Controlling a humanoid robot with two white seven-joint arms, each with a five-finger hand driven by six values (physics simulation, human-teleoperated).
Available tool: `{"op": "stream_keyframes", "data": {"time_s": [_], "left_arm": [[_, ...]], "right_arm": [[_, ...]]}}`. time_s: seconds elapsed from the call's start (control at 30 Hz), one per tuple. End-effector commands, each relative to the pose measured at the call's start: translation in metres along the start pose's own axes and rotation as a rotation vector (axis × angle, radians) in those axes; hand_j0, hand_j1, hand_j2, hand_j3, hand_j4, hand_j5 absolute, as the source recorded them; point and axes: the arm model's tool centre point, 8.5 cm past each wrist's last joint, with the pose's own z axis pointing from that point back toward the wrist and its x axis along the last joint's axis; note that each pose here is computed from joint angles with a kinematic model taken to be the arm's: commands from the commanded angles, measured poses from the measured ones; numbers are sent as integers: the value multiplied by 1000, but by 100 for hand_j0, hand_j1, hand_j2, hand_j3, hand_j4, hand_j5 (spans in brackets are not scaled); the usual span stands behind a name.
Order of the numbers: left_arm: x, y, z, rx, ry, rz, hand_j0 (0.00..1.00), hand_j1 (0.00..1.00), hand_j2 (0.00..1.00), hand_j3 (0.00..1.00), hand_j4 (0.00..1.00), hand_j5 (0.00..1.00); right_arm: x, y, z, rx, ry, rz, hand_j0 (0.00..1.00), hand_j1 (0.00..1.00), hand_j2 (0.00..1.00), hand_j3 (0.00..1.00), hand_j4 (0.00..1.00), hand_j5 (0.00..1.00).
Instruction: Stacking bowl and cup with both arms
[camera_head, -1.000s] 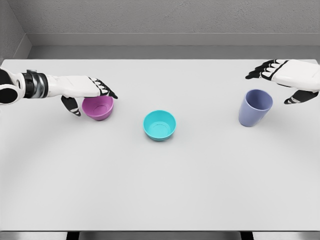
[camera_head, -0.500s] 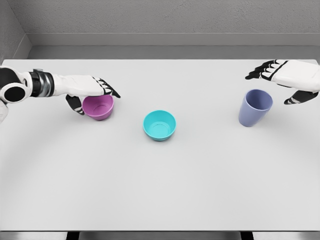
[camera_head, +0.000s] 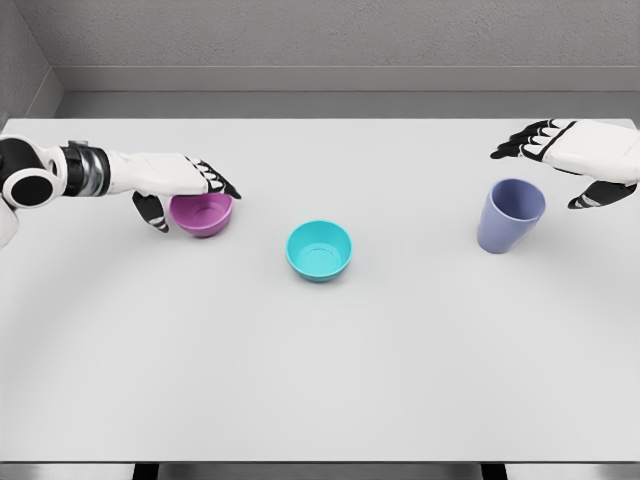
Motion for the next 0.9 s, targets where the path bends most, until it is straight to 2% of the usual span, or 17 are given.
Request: {"op": "stream_keyframes", "data": {"time_s": [0.0,0.87], "left_arm": [[0,1,0,4,1,4,100,100,100,100,100,100],[4,5,-5,3,-5,-13,100,100,100,100,100,100]], "right_arm": [[0,-1,1,-2,2,-4,100,100,100,100,100,100],[2,3,-3,4,-9,-9,100,100,100,100,100,100]]}}
